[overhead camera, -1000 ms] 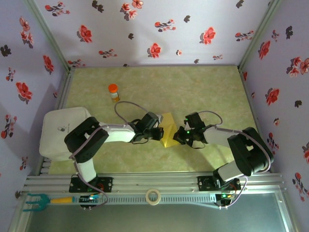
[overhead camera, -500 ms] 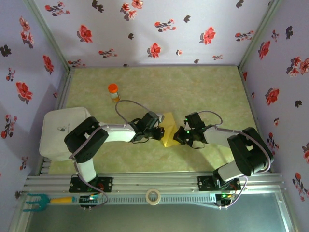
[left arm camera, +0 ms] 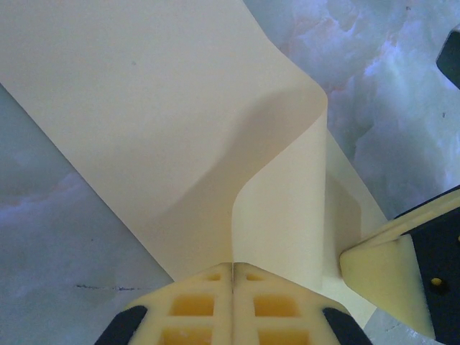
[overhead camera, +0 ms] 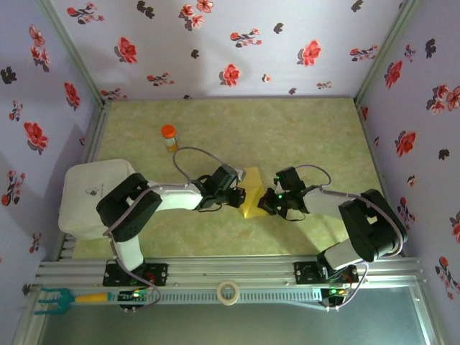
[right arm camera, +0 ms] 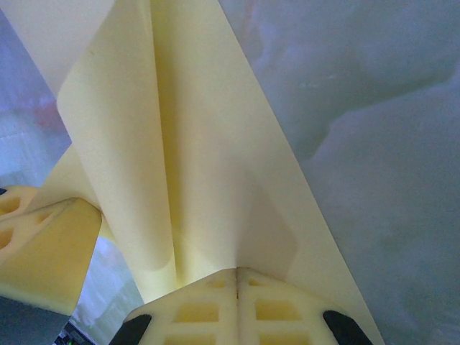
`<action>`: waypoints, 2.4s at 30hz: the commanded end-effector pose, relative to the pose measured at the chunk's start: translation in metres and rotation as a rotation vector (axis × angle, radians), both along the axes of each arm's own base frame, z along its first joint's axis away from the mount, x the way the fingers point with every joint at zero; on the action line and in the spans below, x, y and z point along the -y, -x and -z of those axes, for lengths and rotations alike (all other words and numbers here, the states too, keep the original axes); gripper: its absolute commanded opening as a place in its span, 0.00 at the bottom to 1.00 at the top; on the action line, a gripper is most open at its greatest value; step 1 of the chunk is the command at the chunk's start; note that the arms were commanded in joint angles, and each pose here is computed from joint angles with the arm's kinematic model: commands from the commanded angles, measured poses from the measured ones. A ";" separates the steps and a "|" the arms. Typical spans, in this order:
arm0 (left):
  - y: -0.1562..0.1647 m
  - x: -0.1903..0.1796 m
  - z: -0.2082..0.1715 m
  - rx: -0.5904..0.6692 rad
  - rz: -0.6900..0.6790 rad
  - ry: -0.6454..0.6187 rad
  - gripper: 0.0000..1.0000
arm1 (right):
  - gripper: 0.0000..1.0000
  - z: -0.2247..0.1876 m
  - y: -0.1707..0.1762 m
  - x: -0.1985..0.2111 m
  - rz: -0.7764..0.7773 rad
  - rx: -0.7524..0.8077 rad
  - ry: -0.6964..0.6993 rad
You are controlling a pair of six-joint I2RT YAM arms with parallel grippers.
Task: Fold a paper plane with a square sheet of paper (pick it up from the middle)
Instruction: Fold the triangle a second time at the center of the table.
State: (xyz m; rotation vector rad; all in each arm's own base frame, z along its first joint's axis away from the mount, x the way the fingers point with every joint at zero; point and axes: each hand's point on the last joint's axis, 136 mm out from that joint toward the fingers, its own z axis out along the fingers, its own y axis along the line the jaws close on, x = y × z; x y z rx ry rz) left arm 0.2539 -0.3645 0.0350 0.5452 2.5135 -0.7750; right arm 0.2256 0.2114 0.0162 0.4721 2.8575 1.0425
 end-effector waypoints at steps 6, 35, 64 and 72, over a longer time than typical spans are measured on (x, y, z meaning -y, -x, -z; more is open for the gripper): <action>-0.005 0.000 0.008 0.004 0.024 -0.023 0.05 | 0.02 0.012 0.011 0.007 -0.015 -0.044 0.041; -0.011 0.007 0.006 0.007 0.057 -0.004 0.06 | 0.02 0.013 0.013 0.006 -0.029 -0.053 0.041; -0.009 -0.003 0.021 -0.023 0.030 -0.041 0.03 | 0.02 0.014 0.013 0.007 -0.025 -0.050 0.045; -0.005 -0.007 0.027 -0.039 0.018 -0.048 0.00 | 0.03 0.011 0.011 0.006 -0.023 -0.043 0.039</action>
